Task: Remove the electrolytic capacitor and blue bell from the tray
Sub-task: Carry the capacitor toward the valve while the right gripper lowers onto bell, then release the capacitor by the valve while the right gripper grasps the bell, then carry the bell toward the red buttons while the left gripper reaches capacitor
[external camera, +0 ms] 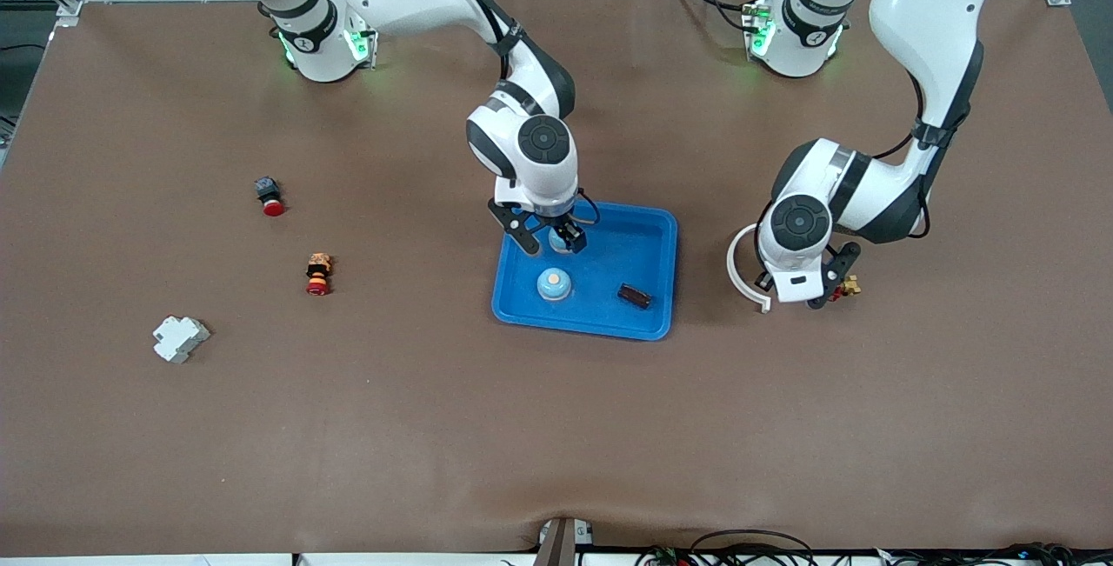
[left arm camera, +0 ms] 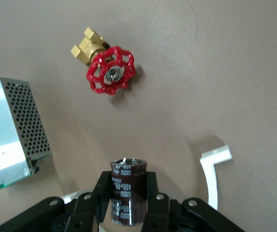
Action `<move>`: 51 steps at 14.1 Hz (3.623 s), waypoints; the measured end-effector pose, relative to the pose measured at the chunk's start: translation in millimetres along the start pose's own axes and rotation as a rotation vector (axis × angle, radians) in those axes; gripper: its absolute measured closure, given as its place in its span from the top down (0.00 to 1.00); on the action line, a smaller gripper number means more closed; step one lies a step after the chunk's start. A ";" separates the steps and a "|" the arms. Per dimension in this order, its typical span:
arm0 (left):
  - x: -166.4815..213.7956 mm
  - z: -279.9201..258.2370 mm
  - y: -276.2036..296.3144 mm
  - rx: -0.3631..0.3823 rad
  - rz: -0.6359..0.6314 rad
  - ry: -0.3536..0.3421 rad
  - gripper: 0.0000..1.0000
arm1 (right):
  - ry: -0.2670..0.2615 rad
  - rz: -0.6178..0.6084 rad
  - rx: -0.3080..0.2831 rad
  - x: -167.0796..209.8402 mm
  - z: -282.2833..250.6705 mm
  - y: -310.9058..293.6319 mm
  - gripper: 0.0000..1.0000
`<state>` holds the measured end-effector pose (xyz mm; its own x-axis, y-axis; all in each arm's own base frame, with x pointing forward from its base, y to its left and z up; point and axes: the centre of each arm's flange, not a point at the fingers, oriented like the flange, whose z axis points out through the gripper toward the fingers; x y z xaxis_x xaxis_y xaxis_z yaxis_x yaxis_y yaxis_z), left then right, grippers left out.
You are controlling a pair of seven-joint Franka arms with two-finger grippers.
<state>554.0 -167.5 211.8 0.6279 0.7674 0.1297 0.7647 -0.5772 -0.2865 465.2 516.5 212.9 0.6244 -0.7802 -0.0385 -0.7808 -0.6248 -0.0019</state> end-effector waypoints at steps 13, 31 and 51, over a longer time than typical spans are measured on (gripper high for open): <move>18.2 -21.6 8.0 -0.064 -0.015 0.043 1.00 | 0.008 -0.007 0.028 -13.5 11.6 -7.6 0.63; -125.5 -88.6 126.2 -0.314 -0.297 -0.185 0.82 | 0.011 -0.475 -0.106 138.3 -124.7 46.6 0.63; -169.9 -51.7 147.8 -0.341 -0.263 -0.193 0.30 | 0.001 -0.985 -0.039 429.8 -85.7 274.0 0.63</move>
<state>567.9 -397.6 196.5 0.3932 0.9189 -0.0320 0.9183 -0.3906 0.0649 521.6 7.3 281.5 0.9953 0.0899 -0.0361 0.0900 -0.9959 0.0001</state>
